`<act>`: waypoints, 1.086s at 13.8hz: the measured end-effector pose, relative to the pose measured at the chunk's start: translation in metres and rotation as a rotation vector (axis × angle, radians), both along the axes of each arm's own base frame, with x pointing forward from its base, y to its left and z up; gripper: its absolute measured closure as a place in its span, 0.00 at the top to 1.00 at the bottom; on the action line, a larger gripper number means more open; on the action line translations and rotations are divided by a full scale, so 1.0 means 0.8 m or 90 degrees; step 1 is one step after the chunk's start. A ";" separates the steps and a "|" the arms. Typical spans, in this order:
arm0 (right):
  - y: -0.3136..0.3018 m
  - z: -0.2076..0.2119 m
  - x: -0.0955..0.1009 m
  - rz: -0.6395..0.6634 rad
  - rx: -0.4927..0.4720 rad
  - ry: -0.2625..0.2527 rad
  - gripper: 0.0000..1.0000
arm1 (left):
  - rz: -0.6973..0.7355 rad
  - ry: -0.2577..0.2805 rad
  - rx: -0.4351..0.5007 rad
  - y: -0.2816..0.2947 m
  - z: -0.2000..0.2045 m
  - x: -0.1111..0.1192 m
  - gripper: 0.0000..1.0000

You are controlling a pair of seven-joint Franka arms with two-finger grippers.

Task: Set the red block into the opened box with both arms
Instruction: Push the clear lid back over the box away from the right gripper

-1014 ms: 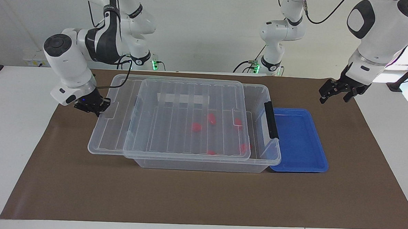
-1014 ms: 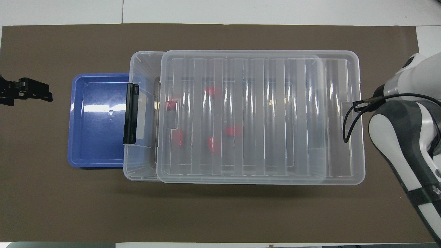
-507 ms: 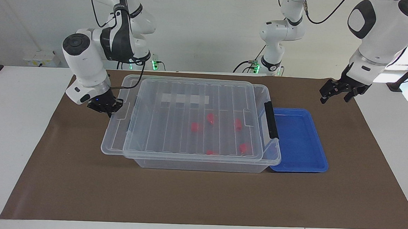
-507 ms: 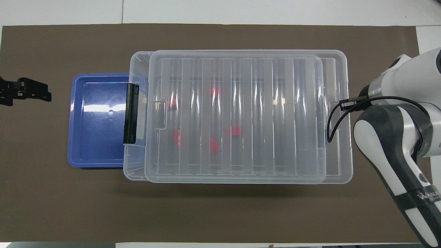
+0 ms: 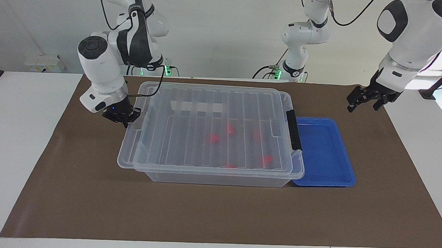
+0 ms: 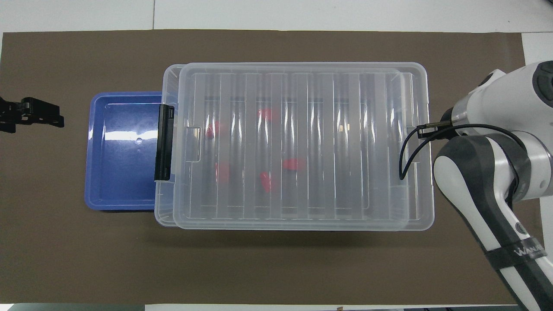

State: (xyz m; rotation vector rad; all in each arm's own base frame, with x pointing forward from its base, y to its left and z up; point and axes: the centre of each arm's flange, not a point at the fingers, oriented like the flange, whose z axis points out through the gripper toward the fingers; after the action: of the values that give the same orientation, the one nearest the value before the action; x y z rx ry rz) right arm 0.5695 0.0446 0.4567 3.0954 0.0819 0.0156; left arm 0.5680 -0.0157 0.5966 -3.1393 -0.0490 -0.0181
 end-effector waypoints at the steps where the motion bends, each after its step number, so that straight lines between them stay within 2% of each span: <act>1: 0.001 0.000 0.000 -0.002 0.000 0.000 0.01 | 0.000 0.000 0.000 0.000 0.000 0.000 1.00; 11: 0.027 0.001 -0.003 0.001 0.004 -0.002 0.01 | 0.004 0.000 0.000 0.004 0.001 0.000 1.00; 15: 0.018 0.001 -0.007 0.003 -0.001 0.030 0.01 | 0.004 0.000 0.000 0.004 0.001 0.000 1.00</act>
State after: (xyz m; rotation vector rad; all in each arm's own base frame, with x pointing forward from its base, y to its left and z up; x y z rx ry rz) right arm 0.5638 0.0590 0.4572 3.0951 0.0900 -0.0565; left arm 0.5677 -0.0125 0.5971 -3.1389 -0.0579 -0.0182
